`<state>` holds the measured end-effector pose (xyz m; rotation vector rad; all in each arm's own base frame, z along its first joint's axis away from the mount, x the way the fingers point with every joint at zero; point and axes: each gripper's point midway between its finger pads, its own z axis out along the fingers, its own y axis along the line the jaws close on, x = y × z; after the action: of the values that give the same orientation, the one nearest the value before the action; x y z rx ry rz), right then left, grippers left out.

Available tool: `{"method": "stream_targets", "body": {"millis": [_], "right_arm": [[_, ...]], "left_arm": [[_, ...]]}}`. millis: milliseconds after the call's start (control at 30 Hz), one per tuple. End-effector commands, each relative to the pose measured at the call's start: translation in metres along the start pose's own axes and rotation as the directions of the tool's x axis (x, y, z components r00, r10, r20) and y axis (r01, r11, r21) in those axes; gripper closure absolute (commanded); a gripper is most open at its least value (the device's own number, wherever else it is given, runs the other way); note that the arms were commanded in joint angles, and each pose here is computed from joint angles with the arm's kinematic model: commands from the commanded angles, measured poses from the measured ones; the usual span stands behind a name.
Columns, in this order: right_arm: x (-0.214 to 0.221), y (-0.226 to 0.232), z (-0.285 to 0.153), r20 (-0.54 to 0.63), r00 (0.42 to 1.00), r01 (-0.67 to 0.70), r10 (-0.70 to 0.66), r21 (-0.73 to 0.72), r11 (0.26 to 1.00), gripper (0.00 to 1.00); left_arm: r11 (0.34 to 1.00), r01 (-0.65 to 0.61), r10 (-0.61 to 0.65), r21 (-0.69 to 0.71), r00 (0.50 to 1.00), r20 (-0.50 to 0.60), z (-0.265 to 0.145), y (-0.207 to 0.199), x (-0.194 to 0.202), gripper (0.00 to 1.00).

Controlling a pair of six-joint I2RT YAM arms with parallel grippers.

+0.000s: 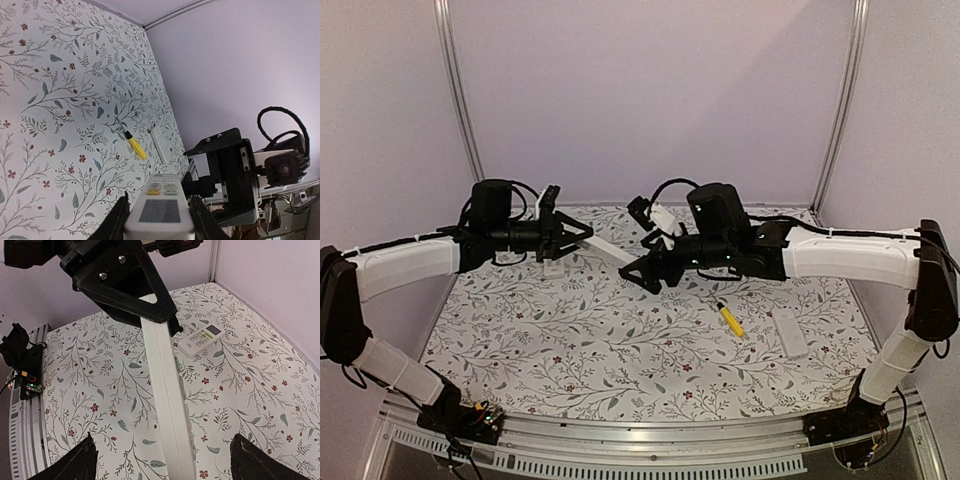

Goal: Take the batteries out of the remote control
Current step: Pass from the right arm to the left, then pass from the left arm to the right

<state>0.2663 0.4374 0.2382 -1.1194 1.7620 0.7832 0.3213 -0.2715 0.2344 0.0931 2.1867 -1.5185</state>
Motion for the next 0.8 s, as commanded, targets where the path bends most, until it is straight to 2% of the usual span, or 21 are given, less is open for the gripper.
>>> {"method": "stream_targets", "body": {"millis": [0, 367, 767], "right_arm": [[0.025, -0.006, 0.017, -0.072, 0.996, 0.057, -0.053, 0.043, 0.997, 0.12], [0.030, -0.011, 0.034, -0.071, 0.997, 0.036, -0.034, 0.029, 0.999, 0.17], [0.031, -0.011, 0.044, -0.071, 0.997, 0.017, -0.018, -0.014, 1.000, 0.42]], "left_arm": [[1.000, 0.015, -0.015, -0.001, 1.000, 0.015, -0.007, -0.004, -0.001, 0.87], [1.000, -0.011, 0.011, 0.001, 1.000, -0.016, -0.009, -0.008, 0.004, 0.88], [0.998, -0.055, 0.055, 0.014, 0.998, -0.033, -0.011, -0.018, 0.002, 0.88]]}}
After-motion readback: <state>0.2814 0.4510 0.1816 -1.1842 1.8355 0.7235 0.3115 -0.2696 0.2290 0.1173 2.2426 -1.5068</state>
